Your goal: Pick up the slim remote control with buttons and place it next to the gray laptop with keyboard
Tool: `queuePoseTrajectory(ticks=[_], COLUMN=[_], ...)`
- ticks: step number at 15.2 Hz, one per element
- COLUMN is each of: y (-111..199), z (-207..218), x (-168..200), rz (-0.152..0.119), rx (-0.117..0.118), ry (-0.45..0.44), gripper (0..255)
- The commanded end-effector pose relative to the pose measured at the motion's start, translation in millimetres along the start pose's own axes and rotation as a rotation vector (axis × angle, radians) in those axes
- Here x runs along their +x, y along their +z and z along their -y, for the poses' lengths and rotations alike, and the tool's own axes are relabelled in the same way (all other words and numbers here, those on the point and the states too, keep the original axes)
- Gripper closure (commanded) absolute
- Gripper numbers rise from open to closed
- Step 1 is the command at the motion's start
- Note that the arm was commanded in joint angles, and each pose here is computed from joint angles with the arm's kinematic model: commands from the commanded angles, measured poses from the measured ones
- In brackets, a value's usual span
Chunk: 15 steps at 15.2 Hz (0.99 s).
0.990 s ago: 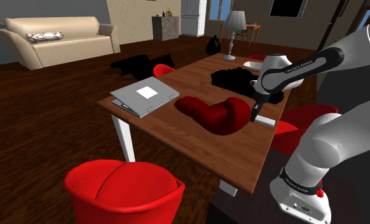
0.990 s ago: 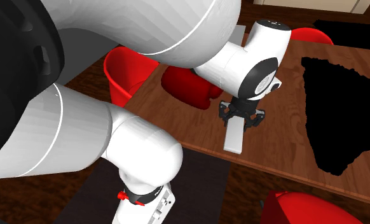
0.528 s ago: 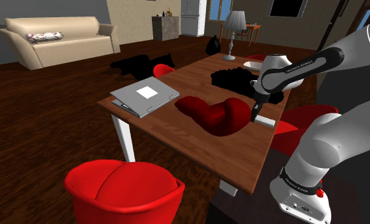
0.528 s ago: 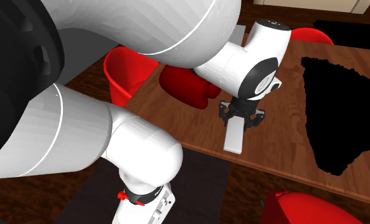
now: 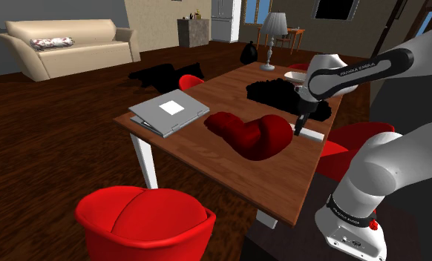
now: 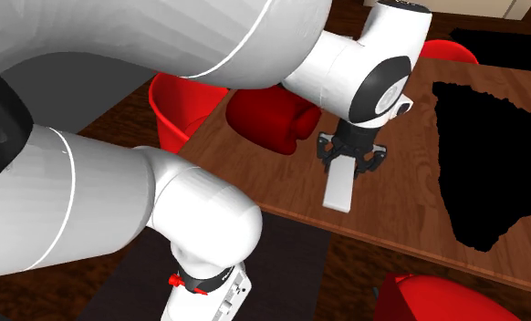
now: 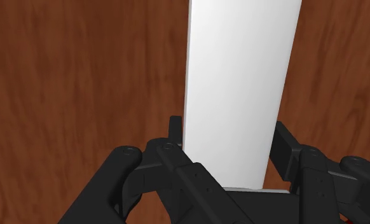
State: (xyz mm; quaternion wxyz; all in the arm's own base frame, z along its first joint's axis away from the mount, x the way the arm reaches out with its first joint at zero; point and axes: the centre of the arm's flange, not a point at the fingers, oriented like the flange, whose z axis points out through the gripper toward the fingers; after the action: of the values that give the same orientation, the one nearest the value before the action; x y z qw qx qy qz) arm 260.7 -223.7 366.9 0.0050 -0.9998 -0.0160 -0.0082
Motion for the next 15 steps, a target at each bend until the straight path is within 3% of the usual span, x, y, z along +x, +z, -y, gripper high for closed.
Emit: queuePoseTrajectory(ticks=[1, 15], y=[-11.1, -85.0], z=[0.7, 1.4], x=[0.2, 1.4], rz=[0.000, 0.000], rx=[0.000, 0.000], ry=[0.000, 0.000], gripper=[255, 255])
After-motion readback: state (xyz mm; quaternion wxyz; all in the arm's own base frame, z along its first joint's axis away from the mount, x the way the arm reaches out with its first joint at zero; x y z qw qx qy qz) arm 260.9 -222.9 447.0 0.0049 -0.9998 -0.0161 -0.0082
